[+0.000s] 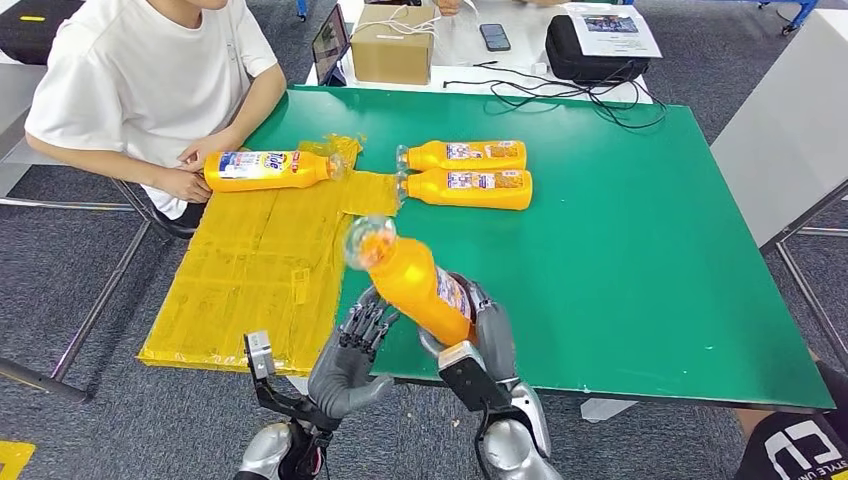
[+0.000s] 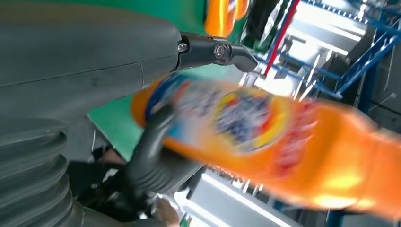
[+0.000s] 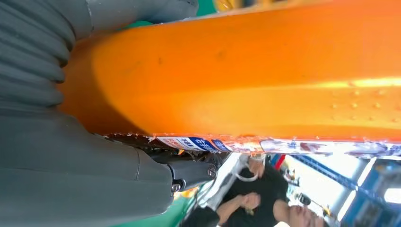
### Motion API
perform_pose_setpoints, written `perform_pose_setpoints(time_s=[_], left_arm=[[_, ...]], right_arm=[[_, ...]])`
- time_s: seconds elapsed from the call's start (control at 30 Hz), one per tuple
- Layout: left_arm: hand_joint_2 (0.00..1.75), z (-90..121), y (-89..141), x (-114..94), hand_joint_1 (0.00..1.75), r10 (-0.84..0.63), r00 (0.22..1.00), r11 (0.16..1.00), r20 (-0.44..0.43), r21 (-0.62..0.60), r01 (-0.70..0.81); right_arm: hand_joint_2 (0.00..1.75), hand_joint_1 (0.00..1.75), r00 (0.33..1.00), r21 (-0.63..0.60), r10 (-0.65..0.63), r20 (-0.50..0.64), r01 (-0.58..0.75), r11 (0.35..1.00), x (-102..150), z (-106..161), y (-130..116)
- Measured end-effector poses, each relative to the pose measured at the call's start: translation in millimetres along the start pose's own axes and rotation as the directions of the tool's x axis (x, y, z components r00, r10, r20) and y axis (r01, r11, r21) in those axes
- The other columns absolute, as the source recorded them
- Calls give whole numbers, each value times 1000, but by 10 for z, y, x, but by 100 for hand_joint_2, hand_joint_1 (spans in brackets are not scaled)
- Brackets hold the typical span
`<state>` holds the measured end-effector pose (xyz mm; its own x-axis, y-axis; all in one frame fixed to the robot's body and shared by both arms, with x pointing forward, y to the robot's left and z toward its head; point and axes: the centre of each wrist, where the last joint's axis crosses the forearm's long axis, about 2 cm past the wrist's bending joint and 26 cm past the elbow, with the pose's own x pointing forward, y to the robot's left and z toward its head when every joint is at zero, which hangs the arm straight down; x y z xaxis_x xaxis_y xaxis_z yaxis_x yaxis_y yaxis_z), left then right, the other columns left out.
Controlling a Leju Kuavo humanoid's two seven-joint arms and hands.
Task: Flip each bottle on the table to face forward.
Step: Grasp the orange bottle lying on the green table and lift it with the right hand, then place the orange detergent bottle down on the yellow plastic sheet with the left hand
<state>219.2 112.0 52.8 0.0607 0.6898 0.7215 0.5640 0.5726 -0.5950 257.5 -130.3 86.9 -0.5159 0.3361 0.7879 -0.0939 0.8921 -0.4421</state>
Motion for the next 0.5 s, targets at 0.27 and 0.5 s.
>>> perform_pose_setpoints(time_s=[0.27, 0.5], left_arm=[[175, -8, -82, -75, 0, -38, 999, 999, 2, -15, 38], [175, 18, -32, -80, 0, -10, 1000, 1000, -13, 23, 10]], right_arm=[[175, 175, 997, 106, 83, 8, -83, 991, 77, -196, 207], [175, 175, 992, 146, 122, 11, -122, 982, 125, -277, 366]])
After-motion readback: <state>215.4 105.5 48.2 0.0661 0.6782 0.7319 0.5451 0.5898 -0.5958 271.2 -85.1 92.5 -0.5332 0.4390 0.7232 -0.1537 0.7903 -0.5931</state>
